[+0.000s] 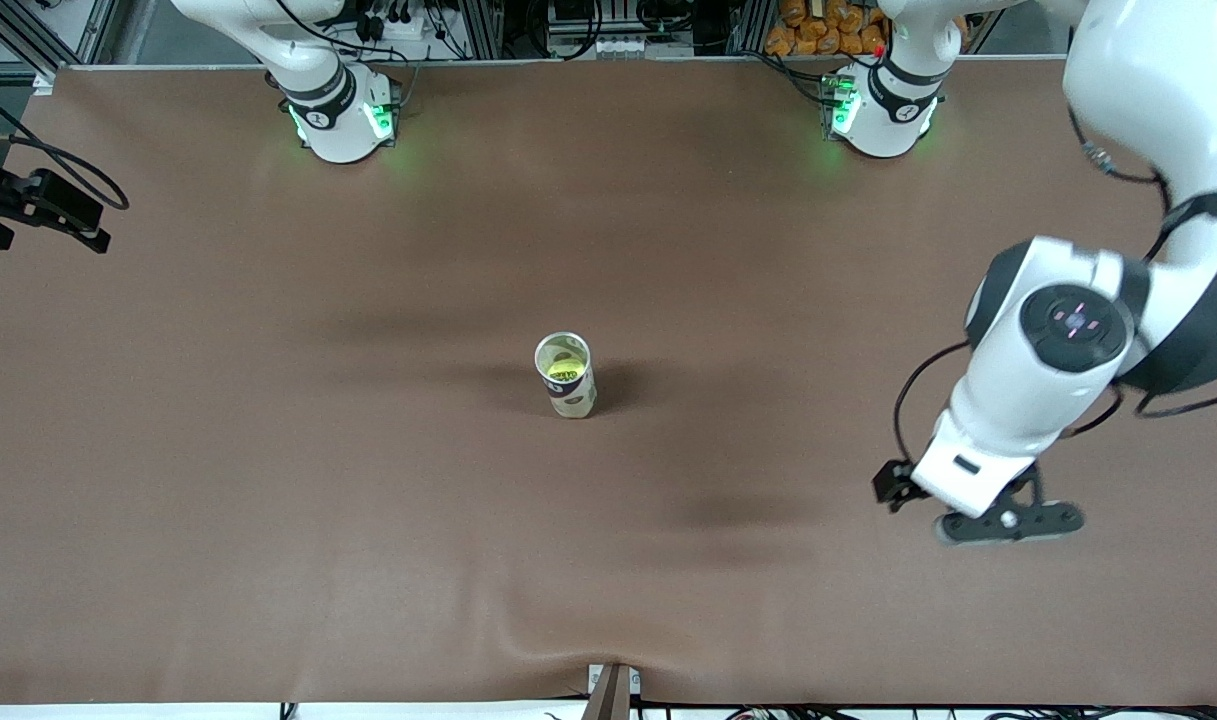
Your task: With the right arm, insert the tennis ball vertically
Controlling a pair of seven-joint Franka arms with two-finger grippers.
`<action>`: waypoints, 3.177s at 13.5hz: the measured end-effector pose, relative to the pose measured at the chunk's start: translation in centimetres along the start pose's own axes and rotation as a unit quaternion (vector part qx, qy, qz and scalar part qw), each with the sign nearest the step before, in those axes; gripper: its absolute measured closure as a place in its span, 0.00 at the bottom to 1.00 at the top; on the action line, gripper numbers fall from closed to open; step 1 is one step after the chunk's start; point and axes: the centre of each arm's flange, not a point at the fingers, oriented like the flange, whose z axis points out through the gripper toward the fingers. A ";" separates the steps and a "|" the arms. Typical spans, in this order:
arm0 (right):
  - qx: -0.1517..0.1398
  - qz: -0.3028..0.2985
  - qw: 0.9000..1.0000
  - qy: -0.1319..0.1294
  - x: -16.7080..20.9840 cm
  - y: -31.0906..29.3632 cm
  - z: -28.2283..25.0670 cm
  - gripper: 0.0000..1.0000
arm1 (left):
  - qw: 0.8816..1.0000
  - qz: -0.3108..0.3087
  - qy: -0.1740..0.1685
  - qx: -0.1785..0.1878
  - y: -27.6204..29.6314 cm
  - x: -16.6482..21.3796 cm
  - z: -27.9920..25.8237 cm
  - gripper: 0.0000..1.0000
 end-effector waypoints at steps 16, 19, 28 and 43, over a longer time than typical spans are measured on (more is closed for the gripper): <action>0.000 0.000 1.000 -0.006 -0.1 0.0 0.1 0.00 | 0.994 0.051 -0.097 -0.009 -7.2 -7.5 -17.2 0.00; 0.000 0.000 1.000 -0.006 -0.1 0.0 0.1 0.00 | 0.992 0.079 -0.098 -0.030 -11.5 -7.0 -17.7 0.00; 0.000 0.000 1.000 -0.009 -0.2 0.0 0.2 0.00 | 0.991 0.054 -0.104 -0.063 -13.5 -7.1 -15.7 0.00; 0.000 0.000 1.000 -0.010 -0.2 0.0 0.2 0.00 | 0.990 0.060 -0.103 -0.072 -15.7 -14.3 -21.2 0.00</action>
